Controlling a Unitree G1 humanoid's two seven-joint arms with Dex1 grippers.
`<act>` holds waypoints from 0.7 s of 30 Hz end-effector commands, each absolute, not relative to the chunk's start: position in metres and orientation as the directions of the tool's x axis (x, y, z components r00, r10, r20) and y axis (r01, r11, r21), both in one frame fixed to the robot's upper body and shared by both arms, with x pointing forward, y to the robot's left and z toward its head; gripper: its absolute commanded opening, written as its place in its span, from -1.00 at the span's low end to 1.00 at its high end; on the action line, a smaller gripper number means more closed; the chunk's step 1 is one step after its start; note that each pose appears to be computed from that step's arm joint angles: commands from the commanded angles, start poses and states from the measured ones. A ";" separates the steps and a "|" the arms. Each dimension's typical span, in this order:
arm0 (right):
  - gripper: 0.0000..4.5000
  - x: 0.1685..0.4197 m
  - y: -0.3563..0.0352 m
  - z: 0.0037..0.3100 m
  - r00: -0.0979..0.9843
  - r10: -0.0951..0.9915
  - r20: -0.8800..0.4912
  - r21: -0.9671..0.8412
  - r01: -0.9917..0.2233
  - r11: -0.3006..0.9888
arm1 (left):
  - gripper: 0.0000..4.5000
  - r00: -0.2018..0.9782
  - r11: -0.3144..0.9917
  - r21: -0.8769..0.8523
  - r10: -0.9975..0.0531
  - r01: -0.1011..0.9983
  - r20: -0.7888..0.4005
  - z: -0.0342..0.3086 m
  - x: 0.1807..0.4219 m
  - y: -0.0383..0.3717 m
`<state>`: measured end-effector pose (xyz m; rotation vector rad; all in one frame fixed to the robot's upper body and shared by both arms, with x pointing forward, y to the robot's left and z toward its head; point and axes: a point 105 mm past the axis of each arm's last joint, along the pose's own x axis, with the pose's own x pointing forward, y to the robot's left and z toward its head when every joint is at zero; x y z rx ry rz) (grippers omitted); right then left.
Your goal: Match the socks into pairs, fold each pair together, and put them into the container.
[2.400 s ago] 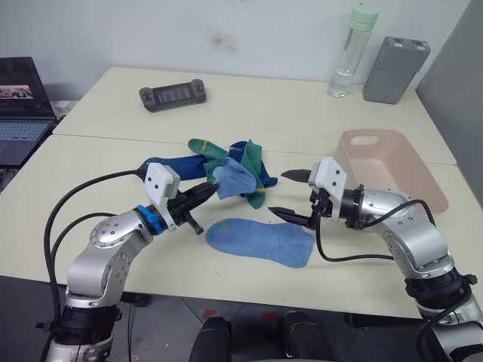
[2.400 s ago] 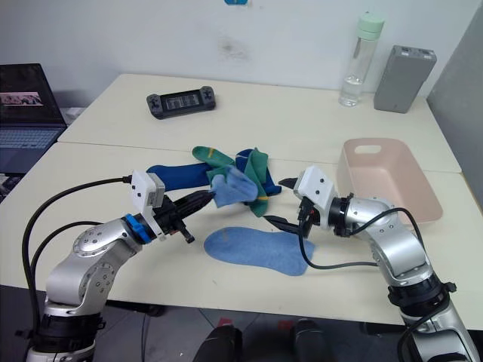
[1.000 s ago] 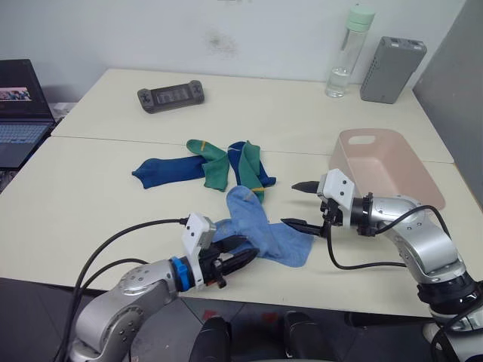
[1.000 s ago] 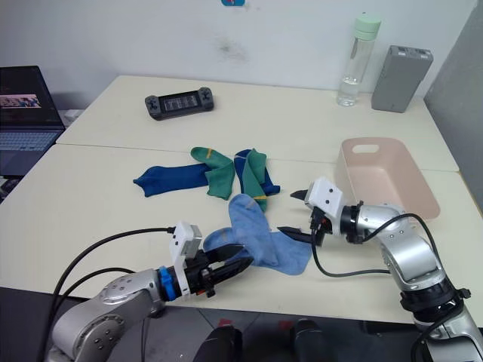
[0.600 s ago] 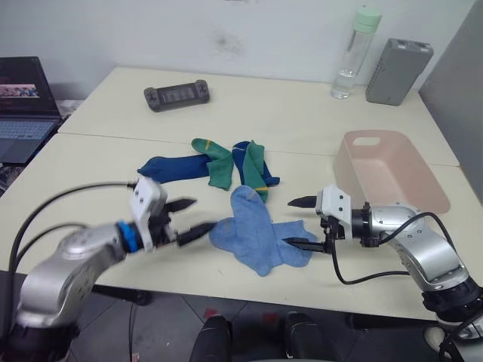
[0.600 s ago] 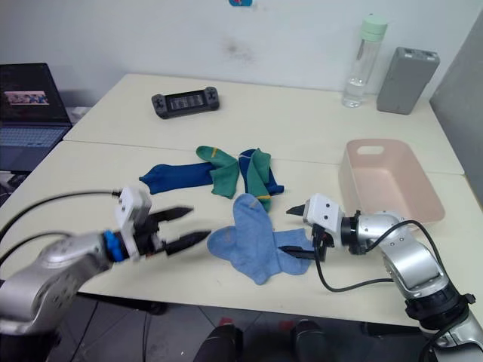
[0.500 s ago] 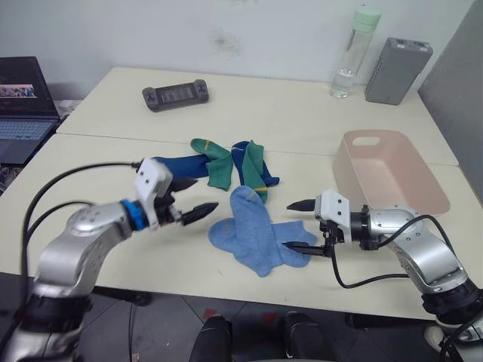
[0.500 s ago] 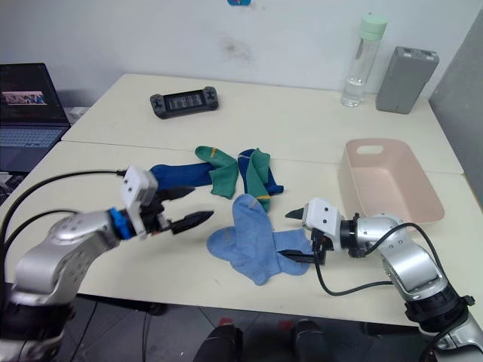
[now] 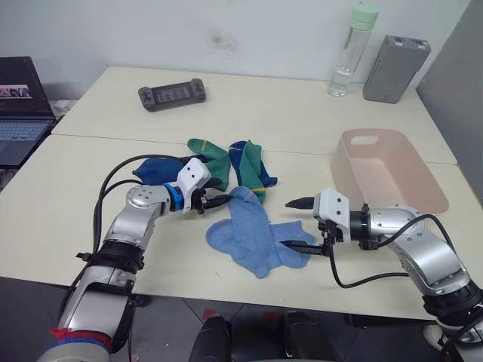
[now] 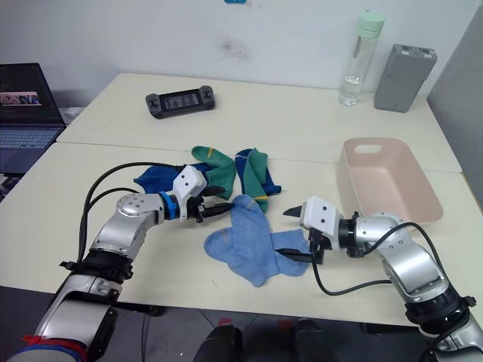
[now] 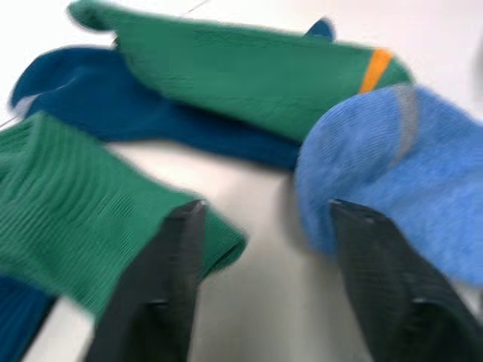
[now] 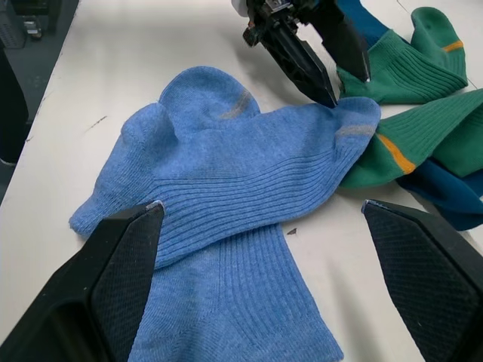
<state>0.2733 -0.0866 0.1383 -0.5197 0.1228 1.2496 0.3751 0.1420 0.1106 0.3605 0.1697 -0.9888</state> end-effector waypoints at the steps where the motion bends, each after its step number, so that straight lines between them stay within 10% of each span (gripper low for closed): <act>1: 1.00 0.271 -0.085 0.149 0.337 0.879 -0.336 -0.344 -0.913 0.218 | -0.34 0.517 0.465 0.236 -0.813 0.853 -0.267 0.124 0.376 0.134; 6: 1.00 0.272 -0.083 0.148 0.332 0.882 -0.334 -0.343 -0.915 0.214 | -0.98 0.508 0.461 0.220 -0.814 0.860 -0.280 0.122 0.374 0.133; 21: 1.00 0.264 -0.087 0.129 0.285 0.868 -0.408 -0.292 -0.941 0.171 | -0.98 0.607 0.597 0.110 -0.779 0.795 -0.155 0.174 0.333 0.167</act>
